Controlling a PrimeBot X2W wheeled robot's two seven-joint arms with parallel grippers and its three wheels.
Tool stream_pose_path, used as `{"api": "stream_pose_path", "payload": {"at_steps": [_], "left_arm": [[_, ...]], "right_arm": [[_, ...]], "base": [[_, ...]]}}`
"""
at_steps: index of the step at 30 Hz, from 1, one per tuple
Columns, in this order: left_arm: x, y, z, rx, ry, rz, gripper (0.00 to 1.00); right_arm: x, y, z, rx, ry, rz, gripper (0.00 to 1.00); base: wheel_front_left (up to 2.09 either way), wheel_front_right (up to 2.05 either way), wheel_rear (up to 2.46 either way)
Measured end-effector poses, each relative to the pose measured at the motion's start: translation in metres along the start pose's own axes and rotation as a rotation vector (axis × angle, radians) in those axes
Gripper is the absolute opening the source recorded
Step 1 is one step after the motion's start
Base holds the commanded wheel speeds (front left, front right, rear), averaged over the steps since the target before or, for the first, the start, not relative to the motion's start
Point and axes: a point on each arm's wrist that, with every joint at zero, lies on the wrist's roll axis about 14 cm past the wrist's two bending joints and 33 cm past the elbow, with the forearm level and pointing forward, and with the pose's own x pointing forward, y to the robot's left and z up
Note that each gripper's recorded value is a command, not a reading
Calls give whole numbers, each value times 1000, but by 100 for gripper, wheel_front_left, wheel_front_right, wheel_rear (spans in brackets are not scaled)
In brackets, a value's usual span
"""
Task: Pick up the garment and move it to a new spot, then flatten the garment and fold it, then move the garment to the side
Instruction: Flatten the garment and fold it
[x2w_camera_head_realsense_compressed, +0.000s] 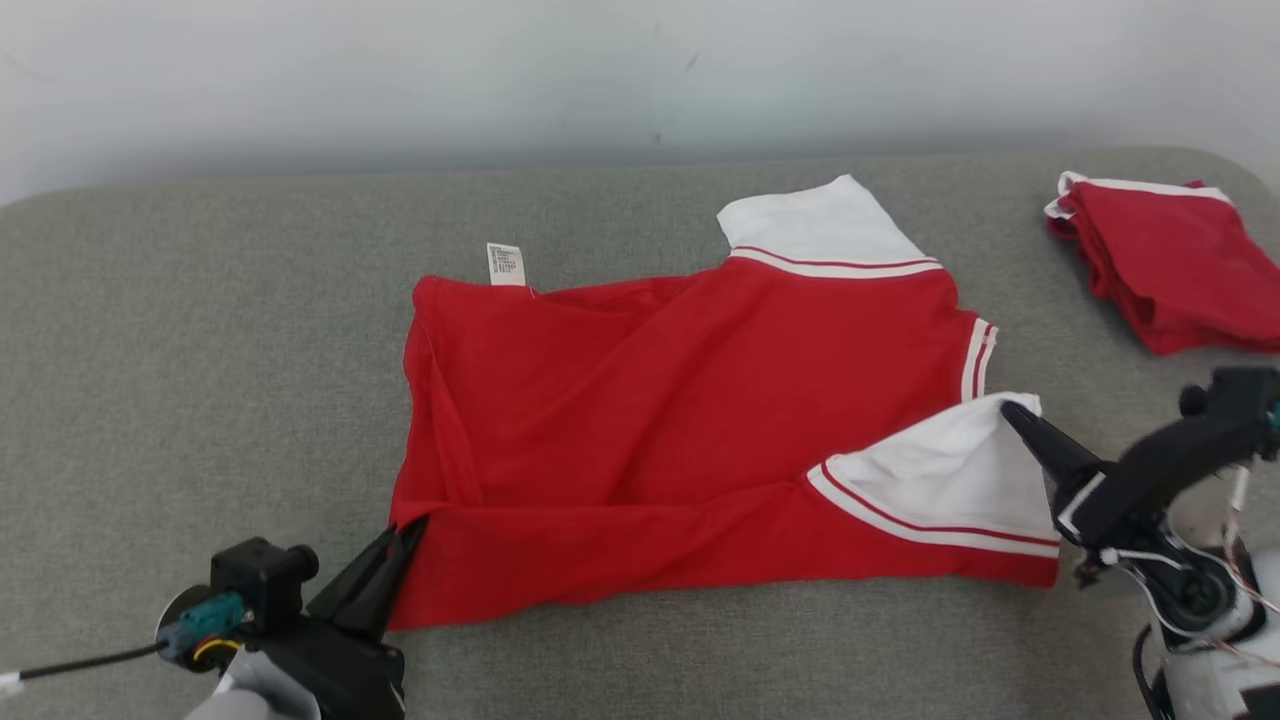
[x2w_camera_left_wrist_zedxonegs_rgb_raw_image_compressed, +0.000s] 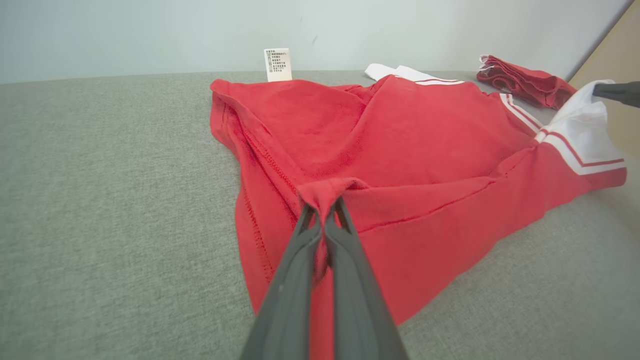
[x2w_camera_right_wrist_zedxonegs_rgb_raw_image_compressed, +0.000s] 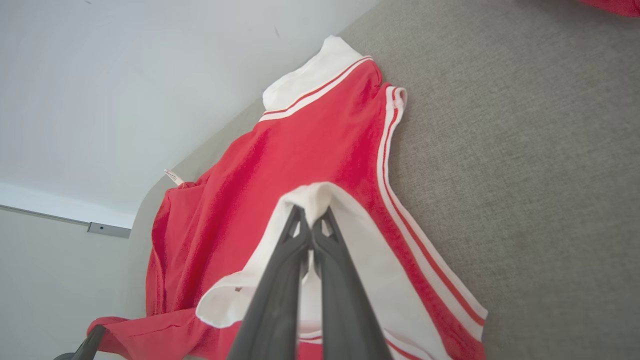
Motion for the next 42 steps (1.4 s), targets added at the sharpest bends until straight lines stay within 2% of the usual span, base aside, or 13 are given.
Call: {"api": "stream_pose_path", "payload": {"at_steps": [5,11,12,13,14,19,26,32,35,42], "left_arm": [[14,13,-6,-6,30,32,0],[22,17,-11,-23,40,56,0],[23,21,-11,-24,41,67,23],[23,23,-10,-22,37,77,45],[24,25,-7,-21,28,85,100],[14,36,7,-38,-46,153,100],[-8,29,1,-47,-76,177,100],[-16,19,-22,-76,-42,188,100],[-19,17,-34,-76,-10,194,100],[-23,16,-61,-94,62,215,100]], "right_arm": [[27,-3,-3,-69,24,-33,0],[41,-9,-2,-91,-9,-60,0],[42,-11,-3,-90,-17,-65,34],[42,-10,-1,-94,-32,-65,78],[42,-10,0,-99,-46,-65,100],[28,-8,17,-213,-166,-61,100],[5,-19,-3,-325,-181,-64,100],[-8,-34,-30,-338,-145,-90,100],[-14,-43,-39,-381,-126,-113,100],[-21,-58,-58,-374,-93,-160,100]], "base": [[0,0,0],[0,0,0],[0,0,0],[0,0,0],[0,0,0],[0,0,0],[0,0,0],[0,0,0],[0,0,0],[0,0,0]]}}
